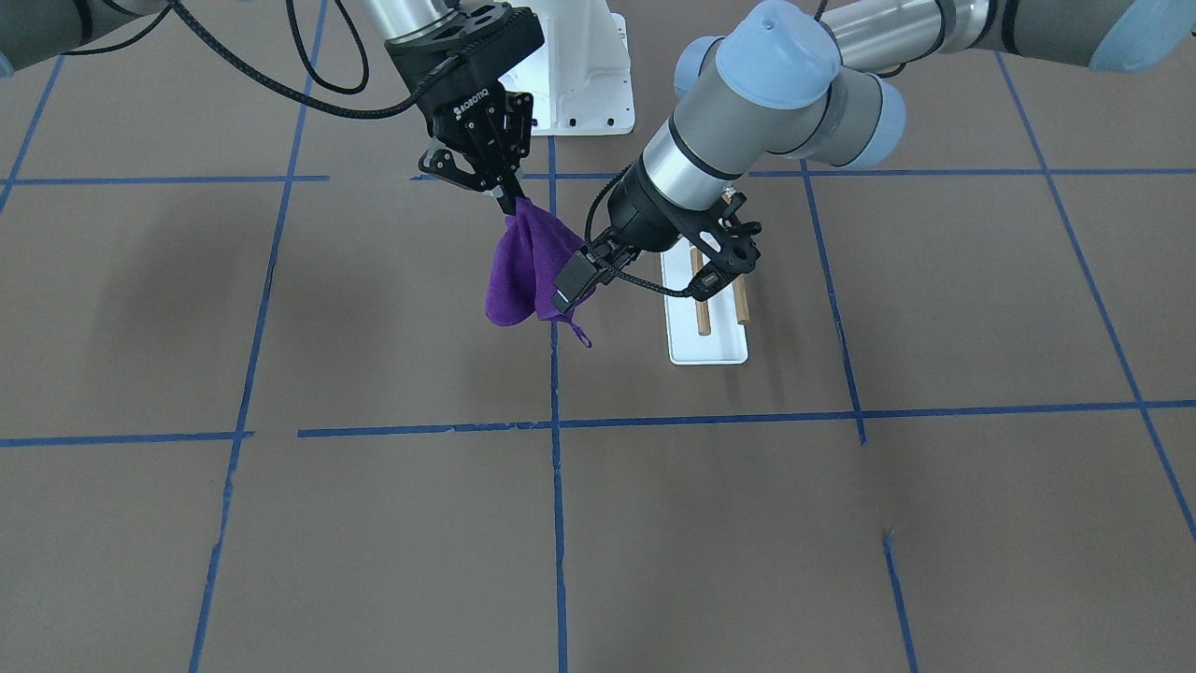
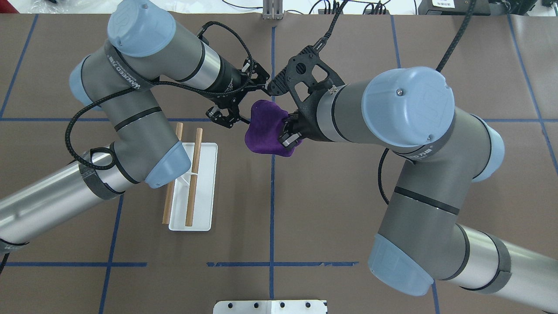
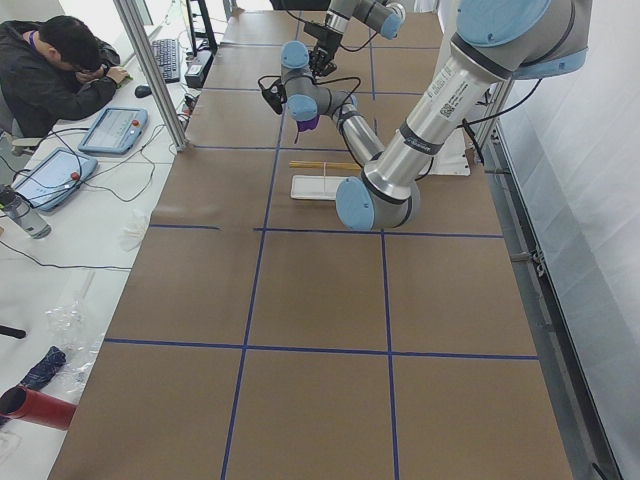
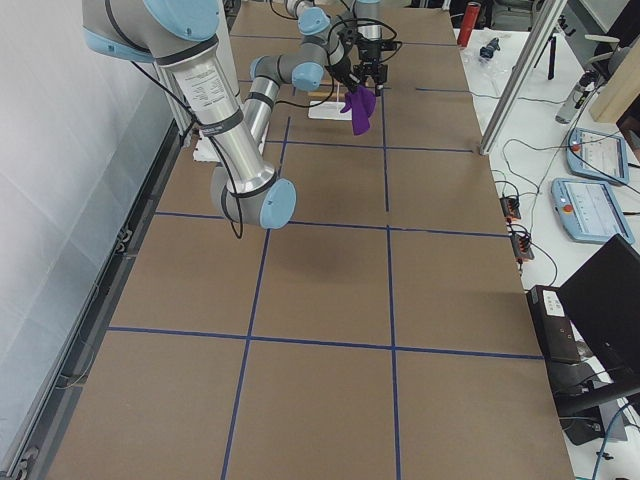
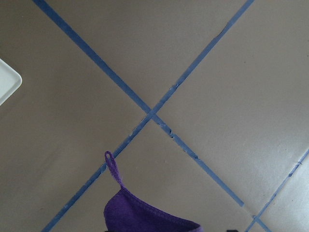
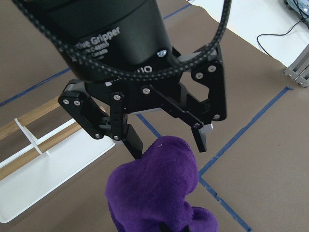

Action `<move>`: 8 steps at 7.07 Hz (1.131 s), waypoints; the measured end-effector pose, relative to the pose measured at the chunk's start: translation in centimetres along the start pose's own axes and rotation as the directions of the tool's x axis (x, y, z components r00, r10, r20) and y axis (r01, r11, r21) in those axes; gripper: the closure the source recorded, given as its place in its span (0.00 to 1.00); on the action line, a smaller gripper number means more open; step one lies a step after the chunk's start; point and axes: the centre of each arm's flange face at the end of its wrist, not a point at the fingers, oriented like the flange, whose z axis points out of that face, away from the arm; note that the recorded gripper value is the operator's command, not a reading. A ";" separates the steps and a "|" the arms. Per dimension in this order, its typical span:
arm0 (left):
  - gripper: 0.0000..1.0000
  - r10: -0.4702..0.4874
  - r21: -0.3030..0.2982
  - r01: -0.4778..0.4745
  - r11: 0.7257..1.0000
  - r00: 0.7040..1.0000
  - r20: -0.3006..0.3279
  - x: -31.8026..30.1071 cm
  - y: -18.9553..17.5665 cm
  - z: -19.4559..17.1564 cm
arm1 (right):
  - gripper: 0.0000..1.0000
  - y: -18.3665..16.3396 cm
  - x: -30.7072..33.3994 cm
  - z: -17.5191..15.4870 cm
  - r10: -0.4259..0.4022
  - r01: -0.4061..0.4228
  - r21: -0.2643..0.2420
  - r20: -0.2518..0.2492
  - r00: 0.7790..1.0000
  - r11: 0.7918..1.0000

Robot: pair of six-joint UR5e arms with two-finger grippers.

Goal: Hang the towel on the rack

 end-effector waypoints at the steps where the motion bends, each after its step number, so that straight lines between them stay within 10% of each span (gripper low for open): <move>1: 1.00 0.007 0.000 -0.007 1.000 1.000 -0.001 -0.1 0.0 0.0 | 1.00 0.0 0.0 0.0 0.000 0.000 0.001 0.000 1.000 1.000; 3: 1.00 0.015 0.001 -0.015 1.000 1.000 -0.002 -0.2 0.0 -0.1 | 1.00 0.0 0.0 0.0 0.000 0.000 0.001 0.000 1.000 1.000; 4: 1.00 0.025 0.002 -0.025 1.000 1.000 -0.004 -0.3 -0.1 -0.3 | 0.27 0.1 0.1 0.0 0.000 0.000 -0.001 0.000 1.000 1.000; 5: 1.00 0.035 0.002 -0.035 0.999 0.999 -0.006 -0.7 -0.1 -0.6 | 0.01 0.3 0.1 0.2 0.002 -0.002 -0.009 0.000 1.000 1.000; 8: 1.00 0.083 0.006 -0.083 0.996 0.996 0.007 -3.8 -1.0 -1.9 | 0.00 1.5 1.2 0.5 0.092 -0.093 -0.144 -0.015 0.996 0.985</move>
